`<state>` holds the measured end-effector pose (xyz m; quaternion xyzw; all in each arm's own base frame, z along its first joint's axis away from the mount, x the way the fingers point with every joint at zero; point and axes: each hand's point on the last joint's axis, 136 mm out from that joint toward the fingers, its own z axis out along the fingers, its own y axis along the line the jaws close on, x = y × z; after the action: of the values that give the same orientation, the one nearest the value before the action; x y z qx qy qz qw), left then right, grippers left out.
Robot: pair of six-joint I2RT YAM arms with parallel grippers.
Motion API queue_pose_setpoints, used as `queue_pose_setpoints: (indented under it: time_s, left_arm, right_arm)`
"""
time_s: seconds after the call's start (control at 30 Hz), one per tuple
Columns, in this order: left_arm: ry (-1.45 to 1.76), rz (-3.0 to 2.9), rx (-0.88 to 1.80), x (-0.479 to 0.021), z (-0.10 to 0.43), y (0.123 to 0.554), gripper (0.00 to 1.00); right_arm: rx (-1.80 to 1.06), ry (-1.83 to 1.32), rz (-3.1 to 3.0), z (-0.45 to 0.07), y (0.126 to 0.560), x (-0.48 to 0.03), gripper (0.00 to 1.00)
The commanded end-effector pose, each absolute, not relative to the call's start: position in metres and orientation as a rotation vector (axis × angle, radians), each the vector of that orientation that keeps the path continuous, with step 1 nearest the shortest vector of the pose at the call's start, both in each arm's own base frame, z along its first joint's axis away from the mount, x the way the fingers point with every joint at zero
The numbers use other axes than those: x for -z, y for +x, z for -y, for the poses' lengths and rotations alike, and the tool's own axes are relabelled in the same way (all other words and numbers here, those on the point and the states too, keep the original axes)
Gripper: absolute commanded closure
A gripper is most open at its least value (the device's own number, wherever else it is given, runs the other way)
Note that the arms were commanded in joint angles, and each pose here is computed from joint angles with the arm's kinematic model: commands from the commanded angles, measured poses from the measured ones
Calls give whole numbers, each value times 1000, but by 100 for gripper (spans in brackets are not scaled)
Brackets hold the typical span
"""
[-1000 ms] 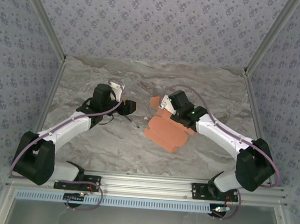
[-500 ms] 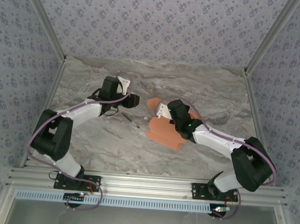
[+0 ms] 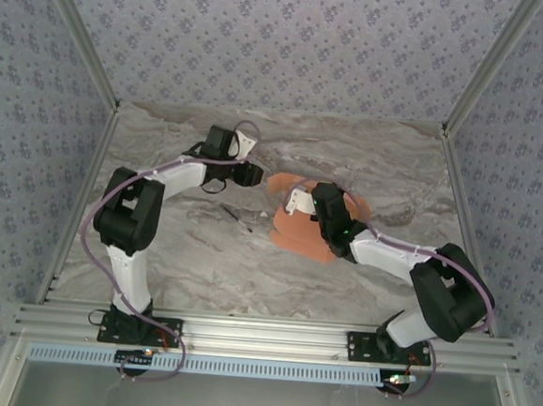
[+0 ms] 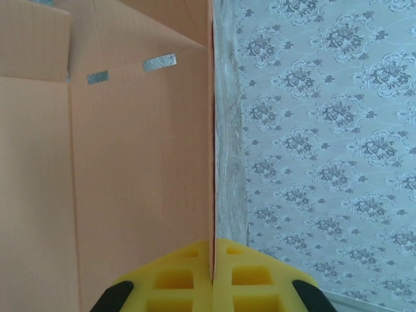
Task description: Fold the paper box
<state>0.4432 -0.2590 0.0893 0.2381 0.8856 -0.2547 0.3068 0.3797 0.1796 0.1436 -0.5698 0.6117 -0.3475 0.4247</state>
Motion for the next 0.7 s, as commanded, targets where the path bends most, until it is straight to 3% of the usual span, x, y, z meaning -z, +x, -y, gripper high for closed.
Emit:
queue_pose_setpoints:
  time_s: [0.0,0.67]
  left_arm:
    - [724,-2364,726,-80,266,442,52]
    - [963,-2222,1008,-81,318,434,50]
  right_arm:
    - [875,-1435,-1495,-180,385,-139,98]
    - [832,-1426,-1572,-166,401,-121,96]
